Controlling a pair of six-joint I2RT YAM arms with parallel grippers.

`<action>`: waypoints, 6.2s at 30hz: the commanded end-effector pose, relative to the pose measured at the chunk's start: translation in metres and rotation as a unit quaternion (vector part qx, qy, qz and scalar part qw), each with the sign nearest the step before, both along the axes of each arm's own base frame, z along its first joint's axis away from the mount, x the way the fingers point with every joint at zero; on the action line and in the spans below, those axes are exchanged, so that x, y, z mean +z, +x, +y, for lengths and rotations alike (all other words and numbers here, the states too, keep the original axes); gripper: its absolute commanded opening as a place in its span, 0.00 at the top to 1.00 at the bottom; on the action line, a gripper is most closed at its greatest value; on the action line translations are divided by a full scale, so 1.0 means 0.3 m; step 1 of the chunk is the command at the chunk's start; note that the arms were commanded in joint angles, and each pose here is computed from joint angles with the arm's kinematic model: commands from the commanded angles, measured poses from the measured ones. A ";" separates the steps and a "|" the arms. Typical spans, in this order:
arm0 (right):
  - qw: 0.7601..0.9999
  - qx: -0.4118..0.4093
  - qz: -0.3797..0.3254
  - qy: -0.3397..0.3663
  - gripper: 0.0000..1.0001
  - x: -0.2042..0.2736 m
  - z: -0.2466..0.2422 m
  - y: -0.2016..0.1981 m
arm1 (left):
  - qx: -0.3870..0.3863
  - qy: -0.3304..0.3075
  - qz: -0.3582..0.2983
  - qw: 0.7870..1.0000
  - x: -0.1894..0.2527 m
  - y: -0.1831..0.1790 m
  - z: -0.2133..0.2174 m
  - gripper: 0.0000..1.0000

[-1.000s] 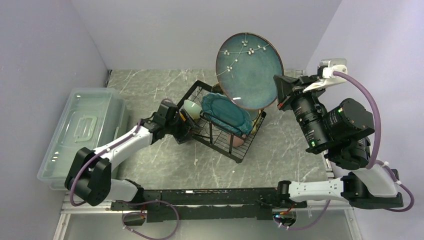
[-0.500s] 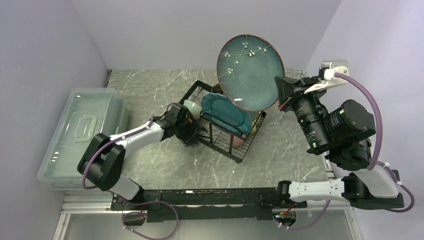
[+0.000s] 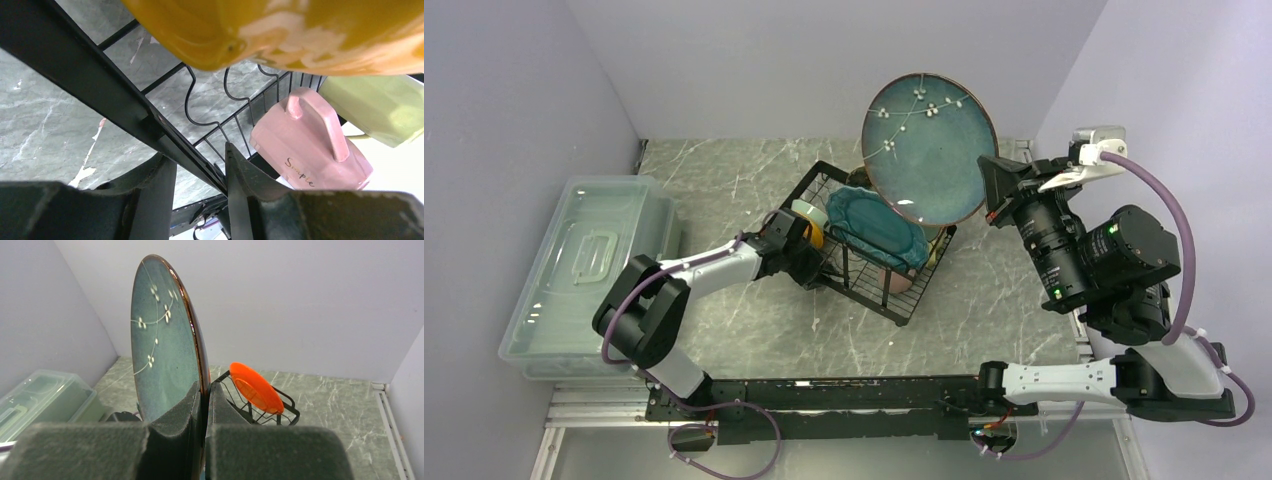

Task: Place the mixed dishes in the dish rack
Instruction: Move the dish rack to the center of the board, then insert the plate into the dish rack, then reset both arms

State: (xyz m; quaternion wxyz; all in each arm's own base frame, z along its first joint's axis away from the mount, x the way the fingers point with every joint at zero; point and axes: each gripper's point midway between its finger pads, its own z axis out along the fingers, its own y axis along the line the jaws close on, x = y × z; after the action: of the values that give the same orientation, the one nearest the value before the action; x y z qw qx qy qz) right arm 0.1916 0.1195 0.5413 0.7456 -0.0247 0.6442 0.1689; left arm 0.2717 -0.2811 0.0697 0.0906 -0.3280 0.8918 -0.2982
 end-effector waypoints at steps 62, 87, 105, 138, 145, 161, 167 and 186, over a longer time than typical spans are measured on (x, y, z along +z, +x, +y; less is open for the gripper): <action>0.994 -0.021 -0.033 -0.106 1.00 -0.076 0.254 0.278 | -0.125 0.211 -0.165 0.955 0.402 0.139 0.561 0.36; 0.986 0.019 0.005 -0.165 1.00 -0.325 0.368 0.342 | -0.130 0.236 -0.196 0.943 0.361 -0.055 0.634 0.35; 0.969 -0.014 0.006 -0.248 1.00 -0.436 0.416 0.282 | -0.139 0.276 -0.198 0.930 0.329 -0.116 0.692 0.35; 0.987 -0.010 0.002 -0.160 0.40 -0.268 0.344 0.205 | -0.138 0.266 -0.232 0.925 0.339 -0.137 0.685 0.32; 0.992 -0.003 0.031 -0.121 0.33 -0.271 0.243 0.149 | -0.149 0.247 -0.262 0.921 0.374 -0.144 0.659 0.20; 0.984 -0.042 0.172 -0.021 0.03 -0.716 0.002 0.040 | -0.095 0.251 -0.354 0.896 0.530 -0.166 0.689 0.01; 0.970 -0.053 0.235 -0.001 0.00 -0.910 0.022 0.033 | -0.075 0.256 -0.368 0.891 0.558 -0.181 0.708 0.01; 0.937 -0.083 0.329 0.086 0.00 -1.244 0.017 0.050 | -0.062 0.252 -0.420 0.870 0.602 -0.234 0.720 0.01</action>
State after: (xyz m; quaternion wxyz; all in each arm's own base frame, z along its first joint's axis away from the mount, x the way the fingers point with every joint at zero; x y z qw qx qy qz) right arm 0.2015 0.1158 0.1613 0.4998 0.1240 0.8477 0.1272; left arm 0.1969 -0.0664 0.2367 0.4883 -0.0838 0.8508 -0.1751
